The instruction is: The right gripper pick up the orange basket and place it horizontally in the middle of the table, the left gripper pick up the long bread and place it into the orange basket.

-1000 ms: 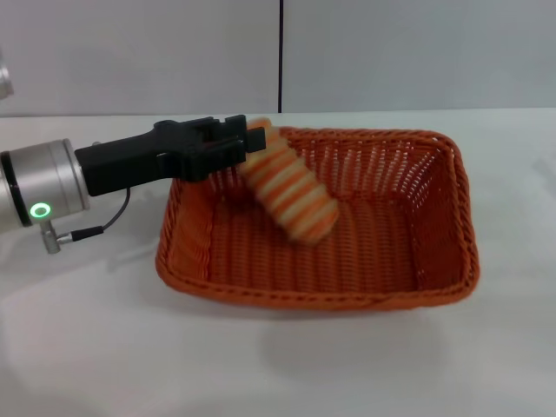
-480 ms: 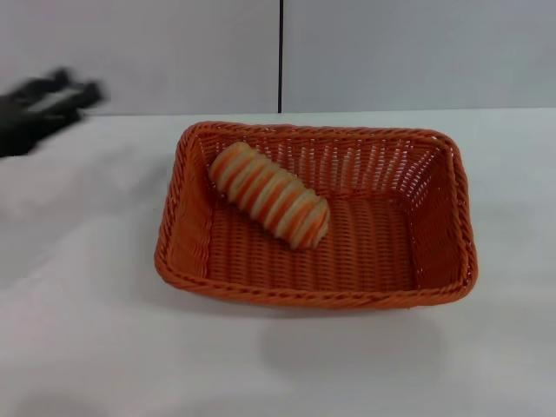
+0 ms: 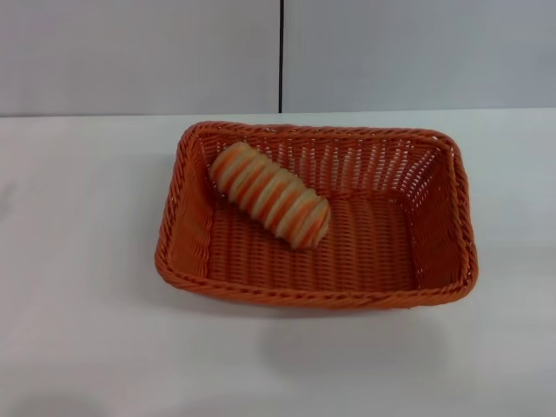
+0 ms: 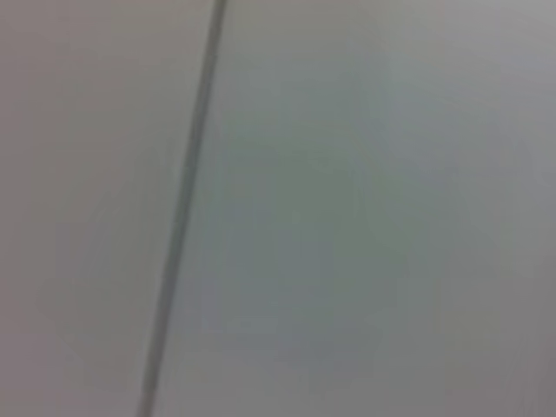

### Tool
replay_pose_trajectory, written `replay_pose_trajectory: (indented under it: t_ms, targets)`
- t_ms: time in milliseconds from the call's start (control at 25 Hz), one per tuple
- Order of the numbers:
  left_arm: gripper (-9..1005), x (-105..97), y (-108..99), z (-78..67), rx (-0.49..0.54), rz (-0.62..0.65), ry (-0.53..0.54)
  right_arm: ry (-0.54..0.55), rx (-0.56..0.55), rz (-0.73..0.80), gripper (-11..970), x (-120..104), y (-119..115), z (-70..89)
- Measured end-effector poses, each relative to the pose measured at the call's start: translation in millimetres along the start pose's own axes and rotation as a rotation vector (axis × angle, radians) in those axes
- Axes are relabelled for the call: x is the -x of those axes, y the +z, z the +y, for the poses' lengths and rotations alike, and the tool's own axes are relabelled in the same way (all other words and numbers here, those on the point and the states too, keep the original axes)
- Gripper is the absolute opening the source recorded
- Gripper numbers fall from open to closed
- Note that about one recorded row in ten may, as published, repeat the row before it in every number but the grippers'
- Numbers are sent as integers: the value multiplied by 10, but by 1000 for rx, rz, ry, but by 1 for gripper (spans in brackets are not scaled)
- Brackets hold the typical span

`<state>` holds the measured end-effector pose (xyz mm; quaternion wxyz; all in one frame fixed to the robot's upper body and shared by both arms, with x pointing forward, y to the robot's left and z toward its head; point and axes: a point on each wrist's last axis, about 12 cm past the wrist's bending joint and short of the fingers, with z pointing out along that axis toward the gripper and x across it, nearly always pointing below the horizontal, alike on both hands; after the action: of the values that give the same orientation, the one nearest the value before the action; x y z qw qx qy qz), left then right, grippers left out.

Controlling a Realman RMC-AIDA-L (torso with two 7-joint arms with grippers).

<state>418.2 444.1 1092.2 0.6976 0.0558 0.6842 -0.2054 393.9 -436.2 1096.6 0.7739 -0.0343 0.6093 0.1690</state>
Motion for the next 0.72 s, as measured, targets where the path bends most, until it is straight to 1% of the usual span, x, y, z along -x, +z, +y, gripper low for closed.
replay_pose_trajectory:
  t_ms: [40,80,120,200,240,320,400,440,560,600,640,720]
  targets:
    - [825,-97,-107,-14,61,-28,33,-47,-58,-13,606,-126,-91,23]
    - [824,-97,-107,-14,61,-28,33,-47,-58,-13,606,-126,-91,23]
    - [824,-147,-140,-30,83,-38,43,-65,-90,-19,606,-189,-127,35]
    - [822,-328,-216,-108,149,-69,66,-73,-186,-61,606,-333,-160,68]
    - [822,-328,-216,-108,149,-69,66,-73,-186,-61,606,-333,-160,68]
    - [820,-408,-235,-157,165,-85,61,-72,-197,-69,606,-373,-126,85]
    - [819,-464,-260,-217,179,-119,70,-82,-213,-75,606,-437,-21,95]
    - [818,-464,-260,-217,179,-119,70,-82,-213,-75,606,-437,-21,95]
    - [815,-496,-271,-301,179,-172,112,-109,-229,-86,606,-487,73,114]
    - [814,-496,-271,-301,179,-172,112,-109,-229,-86,606,-487,73,114]
    - [813,-518,-280,-351,183,-200,128,-115,-237,-95,606,-494,98,118]
    - [813,-544,-284,-377,193,-213,122,-119,-258,-121,606,-484,138,104]
